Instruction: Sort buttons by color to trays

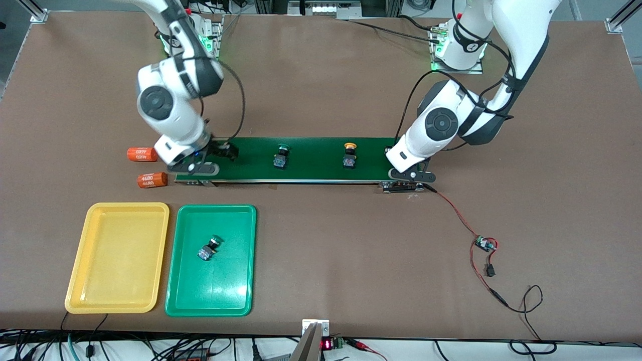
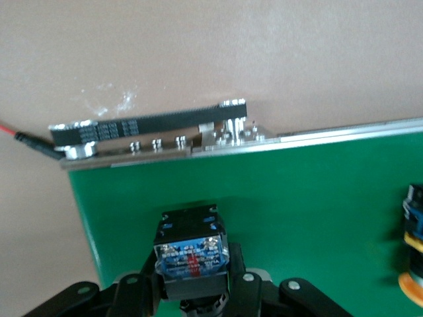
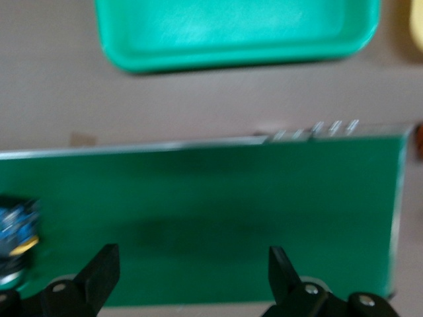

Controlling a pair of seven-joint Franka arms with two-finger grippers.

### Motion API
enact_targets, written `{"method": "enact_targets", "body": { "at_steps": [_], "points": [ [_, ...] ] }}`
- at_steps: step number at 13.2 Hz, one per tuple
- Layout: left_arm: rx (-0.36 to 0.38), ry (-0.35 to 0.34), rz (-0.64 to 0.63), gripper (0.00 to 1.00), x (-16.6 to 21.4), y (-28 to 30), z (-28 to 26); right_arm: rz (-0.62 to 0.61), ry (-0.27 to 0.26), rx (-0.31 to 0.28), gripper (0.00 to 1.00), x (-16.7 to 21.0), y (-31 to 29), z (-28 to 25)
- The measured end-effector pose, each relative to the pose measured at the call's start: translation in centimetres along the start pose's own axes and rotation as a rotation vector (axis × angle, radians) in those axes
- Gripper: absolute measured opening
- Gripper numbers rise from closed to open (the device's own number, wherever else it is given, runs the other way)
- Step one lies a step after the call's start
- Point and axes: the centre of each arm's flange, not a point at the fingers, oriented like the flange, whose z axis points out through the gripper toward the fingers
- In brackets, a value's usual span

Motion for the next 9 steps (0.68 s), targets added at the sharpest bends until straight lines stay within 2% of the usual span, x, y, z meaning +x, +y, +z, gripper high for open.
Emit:
{"method": "enact_targets", "body": {
  "at_steps": [4, 7, 9],
  "points": [
    [-0.018, 0.017, -0.012, 0.42, 0.6, -0.1, 0.2, 0.094, 0.042, 0.027, 1.0, -1.8, -3.2, 0.3],
    [-0.026, 0.042, -0.014, 0.66, 1.1, 0.1, -0.8, 0.103, 0.041, 0.028, 1.0, -1.5, -3.6, 2.1],
    [-0.033, 0.092, -0.016, 0.88, 1.8, 0.3, -3.3, 0.077, 0.043, 0.028, 1.0, -1.4, -5.0, 2.8]
  ]
}}
